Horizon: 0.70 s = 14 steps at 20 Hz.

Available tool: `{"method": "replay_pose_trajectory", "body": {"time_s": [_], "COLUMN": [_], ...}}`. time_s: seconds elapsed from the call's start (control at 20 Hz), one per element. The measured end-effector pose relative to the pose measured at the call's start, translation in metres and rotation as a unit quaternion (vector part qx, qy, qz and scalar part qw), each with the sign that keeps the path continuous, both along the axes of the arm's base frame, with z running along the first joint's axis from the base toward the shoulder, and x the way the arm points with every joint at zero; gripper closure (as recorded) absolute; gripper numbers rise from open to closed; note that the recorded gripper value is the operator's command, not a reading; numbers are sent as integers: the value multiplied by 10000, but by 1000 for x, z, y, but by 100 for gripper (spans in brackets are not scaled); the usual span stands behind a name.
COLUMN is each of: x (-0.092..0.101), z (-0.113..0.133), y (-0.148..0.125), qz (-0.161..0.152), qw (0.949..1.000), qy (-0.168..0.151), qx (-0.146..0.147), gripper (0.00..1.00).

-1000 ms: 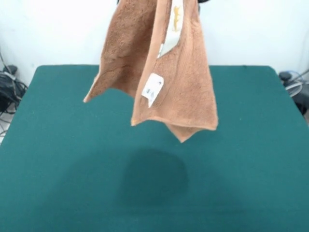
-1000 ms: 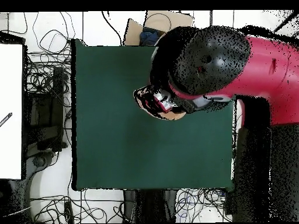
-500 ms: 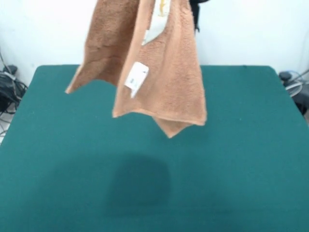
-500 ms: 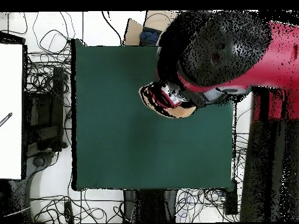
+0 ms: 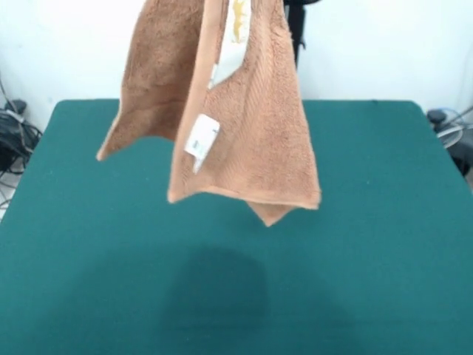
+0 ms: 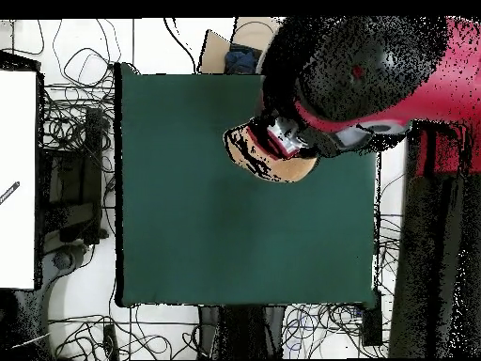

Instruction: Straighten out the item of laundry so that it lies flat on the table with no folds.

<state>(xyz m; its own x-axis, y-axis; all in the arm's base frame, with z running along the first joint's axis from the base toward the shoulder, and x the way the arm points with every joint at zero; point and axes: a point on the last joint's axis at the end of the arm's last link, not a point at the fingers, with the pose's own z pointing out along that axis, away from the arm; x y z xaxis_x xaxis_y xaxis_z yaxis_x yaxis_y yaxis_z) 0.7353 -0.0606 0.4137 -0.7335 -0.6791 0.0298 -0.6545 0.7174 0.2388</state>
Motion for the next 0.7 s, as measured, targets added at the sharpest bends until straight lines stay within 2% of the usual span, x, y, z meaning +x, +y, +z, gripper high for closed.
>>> {"method": "replay_pose_trajectory", "body": {"time_s": [0.7], "x": [26], "z": [-23], "y": [-36], "qz": [-175], "qw": [9997], "qy": [121], "qx": [-82], "gripper": [100]}}
